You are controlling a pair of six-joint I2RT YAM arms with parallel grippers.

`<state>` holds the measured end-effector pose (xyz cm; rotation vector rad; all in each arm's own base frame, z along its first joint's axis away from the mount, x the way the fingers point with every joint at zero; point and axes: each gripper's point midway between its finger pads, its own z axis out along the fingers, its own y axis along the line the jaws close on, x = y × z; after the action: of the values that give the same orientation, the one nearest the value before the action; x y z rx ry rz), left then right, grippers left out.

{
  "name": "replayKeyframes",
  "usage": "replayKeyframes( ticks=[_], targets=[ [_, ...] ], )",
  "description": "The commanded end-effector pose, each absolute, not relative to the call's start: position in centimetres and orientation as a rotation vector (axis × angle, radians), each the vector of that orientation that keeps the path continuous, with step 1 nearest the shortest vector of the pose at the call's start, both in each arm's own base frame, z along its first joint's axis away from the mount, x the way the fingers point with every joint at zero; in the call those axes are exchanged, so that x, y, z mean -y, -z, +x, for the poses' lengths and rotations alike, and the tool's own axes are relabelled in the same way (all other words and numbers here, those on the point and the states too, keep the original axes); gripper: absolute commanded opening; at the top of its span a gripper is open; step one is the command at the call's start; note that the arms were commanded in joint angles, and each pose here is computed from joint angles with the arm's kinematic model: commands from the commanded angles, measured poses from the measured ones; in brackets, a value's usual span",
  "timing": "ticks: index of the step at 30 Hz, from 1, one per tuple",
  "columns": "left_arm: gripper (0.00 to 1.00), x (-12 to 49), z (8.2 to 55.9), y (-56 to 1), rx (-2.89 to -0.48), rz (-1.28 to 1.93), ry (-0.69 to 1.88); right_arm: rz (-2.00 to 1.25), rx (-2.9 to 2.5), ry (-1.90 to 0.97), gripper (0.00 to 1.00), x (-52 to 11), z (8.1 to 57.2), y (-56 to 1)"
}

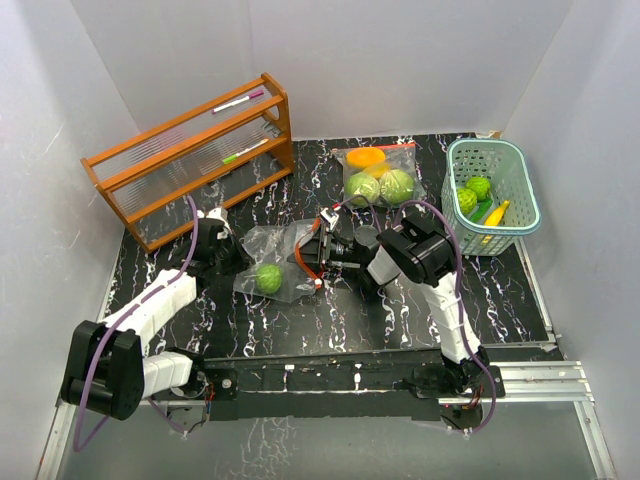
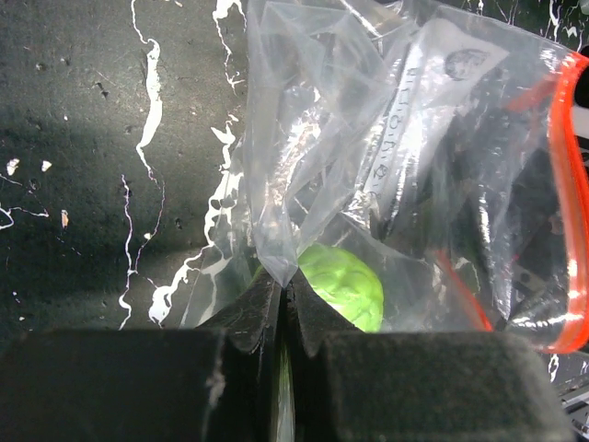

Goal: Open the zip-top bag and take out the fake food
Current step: Adjust the zipper food storage bag at the center of the board.

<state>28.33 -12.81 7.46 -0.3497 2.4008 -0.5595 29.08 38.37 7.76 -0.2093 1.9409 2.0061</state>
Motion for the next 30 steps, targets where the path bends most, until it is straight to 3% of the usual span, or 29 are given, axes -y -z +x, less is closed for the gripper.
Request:
replayKeyframes(
  ticks=[1,4,8,13,20,25,30],
  targets=[
    [0.0,12.9,28.6,-8.0,-2.389,-0.326,0.557,-0.485,-1.56,-2.014,0.89,-37.7,27.3,-12.7],
    [0.0,12.9,28.6,-8.1,-2.389,-0.324,0.557,-0.488,-1.556,-2.013,0.98,-37.7,27.2,-12.8],
    [0.0,12.9,28.6,-8.0,-2.391,-0.325,0.56,-0.47,-1.59,-1.998,0.97,-37.6,27.3,-11.9],
    [0.0,12.9,28.8,-8.9,-2.37,-0.323,0.564,-0.465,-1.676,-1.927,0.77,-37.6,27.6,-9.8],
    [0.0,13.6,30.1,-13.5,-2.28,-0.302,0.618,-0.51,-1.798,-1.736,0.6,-37.5,28.6,-7.2],
    [0.0,14.4,31.0,-17.9,-2.207,-0.271,0.678,-0.532,-1.886,-1.595,0.37,-37.3,29.5,-5.2],
    [0.0,16.6,30.2,-22.5,-2.118,-0.221,0.873,-0.538,-1.892,-1.544,0.32,-37.1,29.9,-5.0]
  ],
)
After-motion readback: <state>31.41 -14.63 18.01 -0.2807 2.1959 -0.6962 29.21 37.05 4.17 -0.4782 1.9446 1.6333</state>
